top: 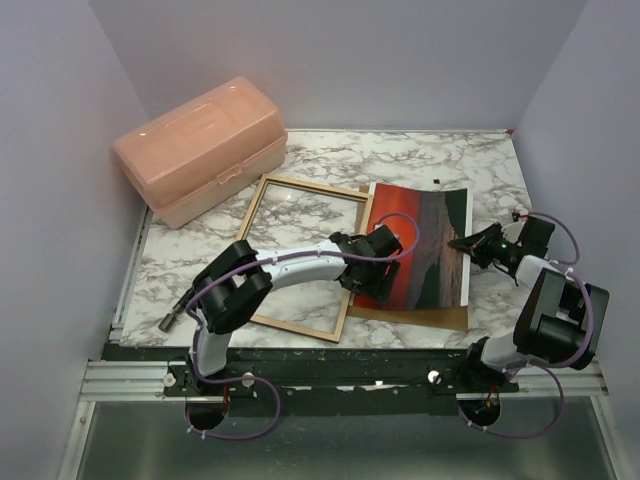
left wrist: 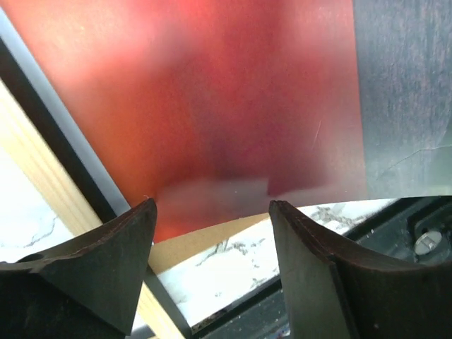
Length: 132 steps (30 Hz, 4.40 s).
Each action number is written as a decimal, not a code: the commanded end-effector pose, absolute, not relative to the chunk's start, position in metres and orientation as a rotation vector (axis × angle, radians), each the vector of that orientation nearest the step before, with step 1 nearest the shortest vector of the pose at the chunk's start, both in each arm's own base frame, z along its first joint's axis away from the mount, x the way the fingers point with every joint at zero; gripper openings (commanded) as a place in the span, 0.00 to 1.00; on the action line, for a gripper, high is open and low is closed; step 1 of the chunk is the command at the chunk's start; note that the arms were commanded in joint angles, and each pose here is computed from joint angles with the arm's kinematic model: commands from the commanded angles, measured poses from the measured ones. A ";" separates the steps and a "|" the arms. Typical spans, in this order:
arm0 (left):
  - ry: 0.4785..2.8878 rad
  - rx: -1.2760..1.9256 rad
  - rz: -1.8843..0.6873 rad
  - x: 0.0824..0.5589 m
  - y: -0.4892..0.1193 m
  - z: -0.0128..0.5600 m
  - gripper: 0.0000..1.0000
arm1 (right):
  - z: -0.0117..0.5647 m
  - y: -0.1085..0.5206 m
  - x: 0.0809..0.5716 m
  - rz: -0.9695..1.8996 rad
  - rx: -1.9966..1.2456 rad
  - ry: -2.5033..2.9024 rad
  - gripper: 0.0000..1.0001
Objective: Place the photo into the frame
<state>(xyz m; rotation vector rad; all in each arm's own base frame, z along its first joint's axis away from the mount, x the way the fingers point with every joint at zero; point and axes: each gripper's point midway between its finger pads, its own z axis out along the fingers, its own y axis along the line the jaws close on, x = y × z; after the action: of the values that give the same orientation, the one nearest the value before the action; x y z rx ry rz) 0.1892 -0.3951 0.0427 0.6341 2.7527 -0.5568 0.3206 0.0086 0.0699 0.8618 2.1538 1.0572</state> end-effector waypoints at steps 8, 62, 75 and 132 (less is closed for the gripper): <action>2.388 0.574 -0.920 0.183 -0.385 0.194 0.84 | 0.190 -0.014 0.333 0.824 0.746 2.067 0.00; 2.501 0.128 -1.305 0.246 -0.306 0.107 0.84 | 0.117 0.177 0.324 0.815 0.385 2.526 0.88; 2.499 0.179 -1.308 0.279 -0.330 0.102 0.78 | 0.060 0.044 0.291 0.520 0.799 2.499 0.90; 2.479 0.124 -1.354 0.310 -0.356 0.085 0.00 | 0.029 0.083 0.263 0.826 0.722 2.553 0.88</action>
<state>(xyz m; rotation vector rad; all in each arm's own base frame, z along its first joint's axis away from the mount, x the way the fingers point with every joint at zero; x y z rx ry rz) 0.3117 -0.3561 0.0741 0.1060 2.5102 -1.3556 0.2900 0.0814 0.0433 0.6914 2.4638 0.8379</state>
